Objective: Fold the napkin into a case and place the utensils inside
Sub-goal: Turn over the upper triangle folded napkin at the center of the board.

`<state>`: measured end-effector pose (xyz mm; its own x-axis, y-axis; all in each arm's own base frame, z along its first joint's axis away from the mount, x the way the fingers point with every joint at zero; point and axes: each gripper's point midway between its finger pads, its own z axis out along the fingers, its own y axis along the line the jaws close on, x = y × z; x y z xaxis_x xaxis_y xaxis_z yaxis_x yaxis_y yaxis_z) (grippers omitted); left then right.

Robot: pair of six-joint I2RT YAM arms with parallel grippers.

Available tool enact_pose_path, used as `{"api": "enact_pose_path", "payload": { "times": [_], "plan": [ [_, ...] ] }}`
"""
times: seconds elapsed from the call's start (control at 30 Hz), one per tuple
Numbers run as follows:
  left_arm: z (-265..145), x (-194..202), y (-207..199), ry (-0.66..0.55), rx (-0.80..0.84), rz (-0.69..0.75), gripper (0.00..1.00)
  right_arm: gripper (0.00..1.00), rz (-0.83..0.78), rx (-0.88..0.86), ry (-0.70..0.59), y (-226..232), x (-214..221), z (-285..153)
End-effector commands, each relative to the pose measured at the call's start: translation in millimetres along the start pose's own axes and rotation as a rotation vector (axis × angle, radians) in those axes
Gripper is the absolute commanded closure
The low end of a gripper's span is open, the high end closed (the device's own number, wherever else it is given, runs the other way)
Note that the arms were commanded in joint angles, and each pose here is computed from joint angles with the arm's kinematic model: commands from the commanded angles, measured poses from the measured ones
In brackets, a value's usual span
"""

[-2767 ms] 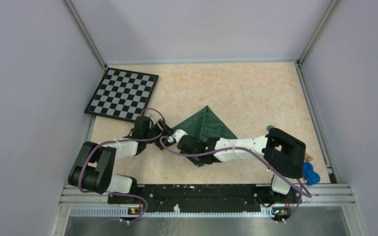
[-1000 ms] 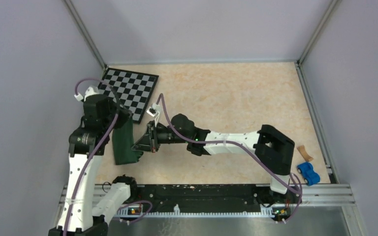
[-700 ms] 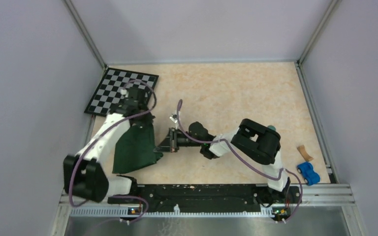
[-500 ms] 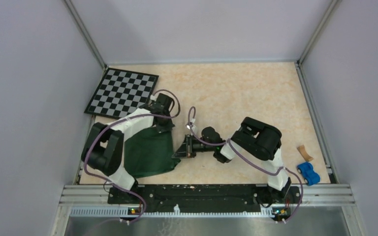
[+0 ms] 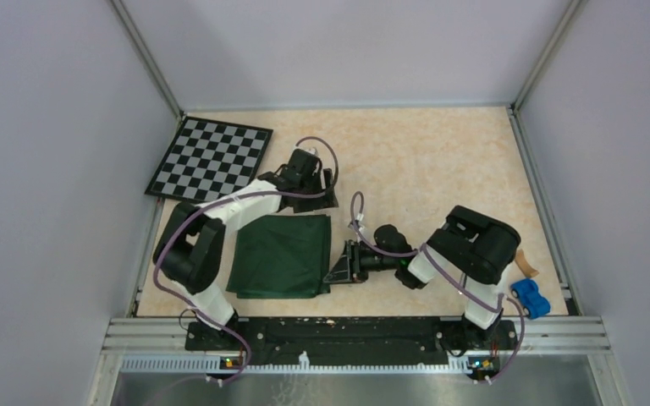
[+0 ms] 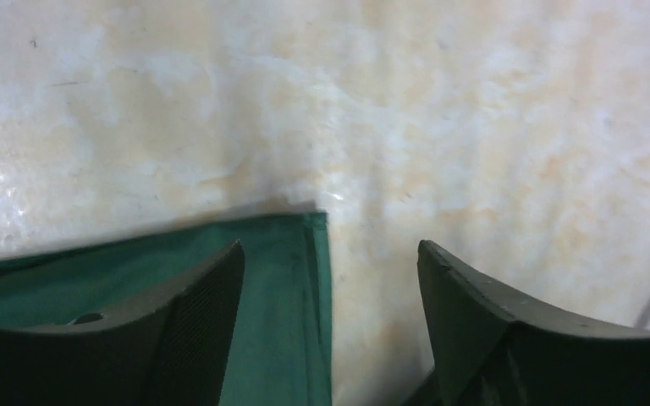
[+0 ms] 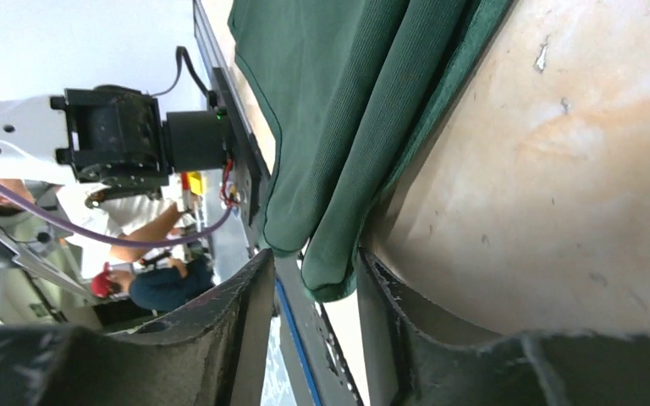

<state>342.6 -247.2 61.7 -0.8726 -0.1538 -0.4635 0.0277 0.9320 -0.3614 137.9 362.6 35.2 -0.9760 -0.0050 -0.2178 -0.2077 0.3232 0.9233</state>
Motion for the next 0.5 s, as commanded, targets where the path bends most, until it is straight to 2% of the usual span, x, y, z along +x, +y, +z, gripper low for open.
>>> {"api": "enact_pose_path", "payload": {
  "times": [0.0, 0.07, 0.13, 0.27, 0.37, 0.47],
  "plan": [
    [-67, -21, -41, -0.118, 0.223, 0.095, 0.13, 0.57, -0.091, 0.062, 0.011, -5, -1, -17],
    [-86, -6, -38, -0.102, 0.26, 0.127, 0.07, 0.53, -0.107, 0.101, -0.001, -9, -4, -24],
    [-101, 18, -31, -0.052, 0.289, 0.144, 0.06, 0.53, -0.115, 0.136, -0.011, -13, -7, -29],
    [-109, 81, -9, 0.077, 0.285, 0.115, 0.17, 0.53, -0.145, 0.161, -0.01, -11, -10, -31],
    [-112, 118, 2, 0.12, 0.254, 0.111, 0.22, 0.55, -0.15, 0.162, 0.014, -9, -9, -25],
    [-110, 137, 7, 0.128, 0.206, 0.133, 0.28, 0.57, -0.147, 0.153, 0.04, -5, -2, -16]
  ]
}}
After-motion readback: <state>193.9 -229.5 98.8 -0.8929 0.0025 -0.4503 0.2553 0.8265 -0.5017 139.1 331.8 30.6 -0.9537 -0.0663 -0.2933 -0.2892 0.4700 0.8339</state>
